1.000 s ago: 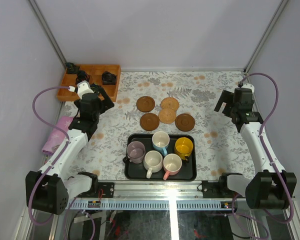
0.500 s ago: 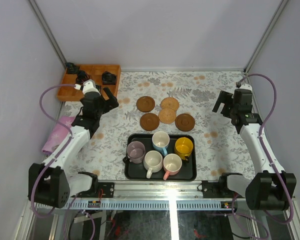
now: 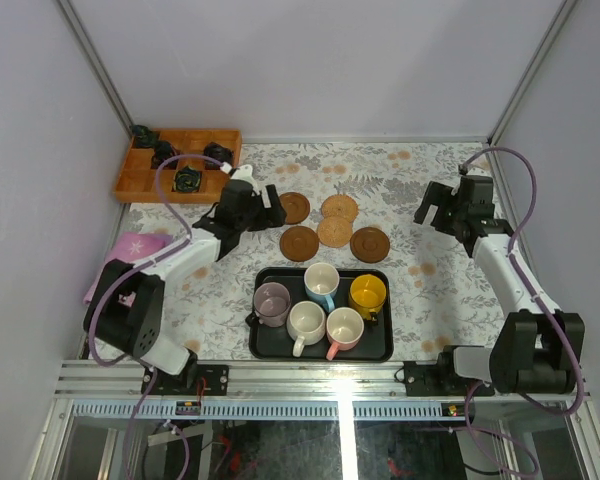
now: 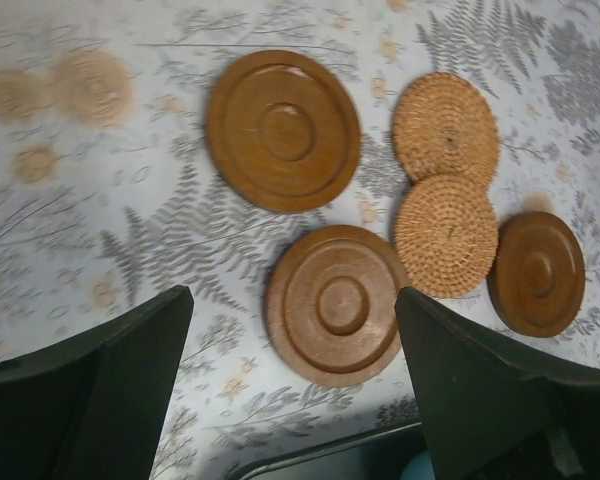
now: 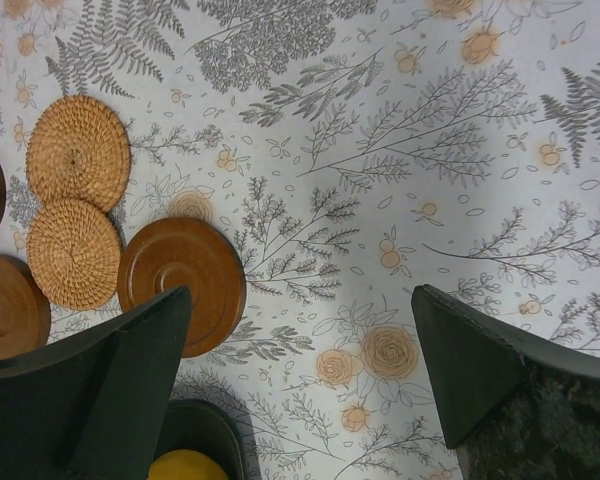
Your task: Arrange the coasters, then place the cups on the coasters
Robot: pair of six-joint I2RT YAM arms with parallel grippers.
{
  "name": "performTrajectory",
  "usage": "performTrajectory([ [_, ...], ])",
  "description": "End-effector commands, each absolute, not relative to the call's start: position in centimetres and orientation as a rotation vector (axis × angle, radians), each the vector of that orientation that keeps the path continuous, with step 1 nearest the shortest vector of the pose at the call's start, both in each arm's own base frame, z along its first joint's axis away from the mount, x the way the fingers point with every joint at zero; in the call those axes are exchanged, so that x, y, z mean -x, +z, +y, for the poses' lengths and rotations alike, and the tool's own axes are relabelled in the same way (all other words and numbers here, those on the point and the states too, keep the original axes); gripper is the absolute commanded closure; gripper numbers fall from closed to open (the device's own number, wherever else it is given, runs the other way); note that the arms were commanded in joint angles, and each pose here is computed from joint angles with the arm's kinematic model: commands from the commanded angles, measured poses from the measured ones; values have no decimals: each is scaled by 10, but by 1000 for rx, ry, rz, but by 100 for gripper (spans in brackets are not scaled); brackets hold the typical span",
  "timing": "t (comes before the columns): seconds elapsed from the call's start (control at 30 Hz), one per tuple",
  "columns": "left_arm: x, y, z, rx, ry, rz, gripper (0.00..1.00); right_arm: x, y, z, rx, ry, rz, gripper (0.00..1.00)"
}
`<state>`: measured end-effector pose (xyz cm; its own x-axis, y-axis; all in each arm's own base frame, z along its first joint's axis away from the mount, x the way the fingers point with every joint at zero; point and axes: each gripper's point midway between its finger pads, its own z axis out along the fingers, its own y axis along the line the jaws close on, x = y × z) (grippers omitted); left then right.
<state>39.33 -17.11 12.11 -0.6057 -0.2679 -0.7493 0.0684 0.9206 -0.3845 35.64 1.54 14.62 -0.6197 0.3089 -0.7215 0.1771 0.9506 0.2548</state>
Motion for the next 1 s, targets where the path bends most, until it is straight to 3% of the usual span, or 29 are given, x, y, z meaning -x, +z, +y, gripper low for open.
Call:
performTrajectory([
  [0.0, -409, 141, -216, -7, -578, 2097, 21, -375, 161, 34, -281, 316, 2217, 3],
  [0.2, -404, 126, -251, -113, -639, 2139, 34, -373, 137, 48, -241, 405, 2295, 17],
  [0.4, -404, 114, -267, -137, -689, 2172, 40, -372, 128, 58, -207, 472, 2319, 42],
  [0.43, -404, 113, -268, -138, -687, 2173, 40, -373, 126, 60, -202, 485, 2323, 52],
  [0.47, -405, 112, -268, -138, -686, 2176, 40, -373, 125, 62, -195, 499, 2324, 78],
  [0.5, -406, 112, -268, -135, -682, 2174, 40, -374, 124, 65, -194, 517, 2321, 96],
  [0.53, -407, 112, -267, -131, -676, 2169, 40, -375, 123, 68, -192, 536, 2319, 100],
  [0.97, -451, 113, -280, -123, -625, 2117, 38, -406, 118, 134, 12, 688, 2360, 99],
])
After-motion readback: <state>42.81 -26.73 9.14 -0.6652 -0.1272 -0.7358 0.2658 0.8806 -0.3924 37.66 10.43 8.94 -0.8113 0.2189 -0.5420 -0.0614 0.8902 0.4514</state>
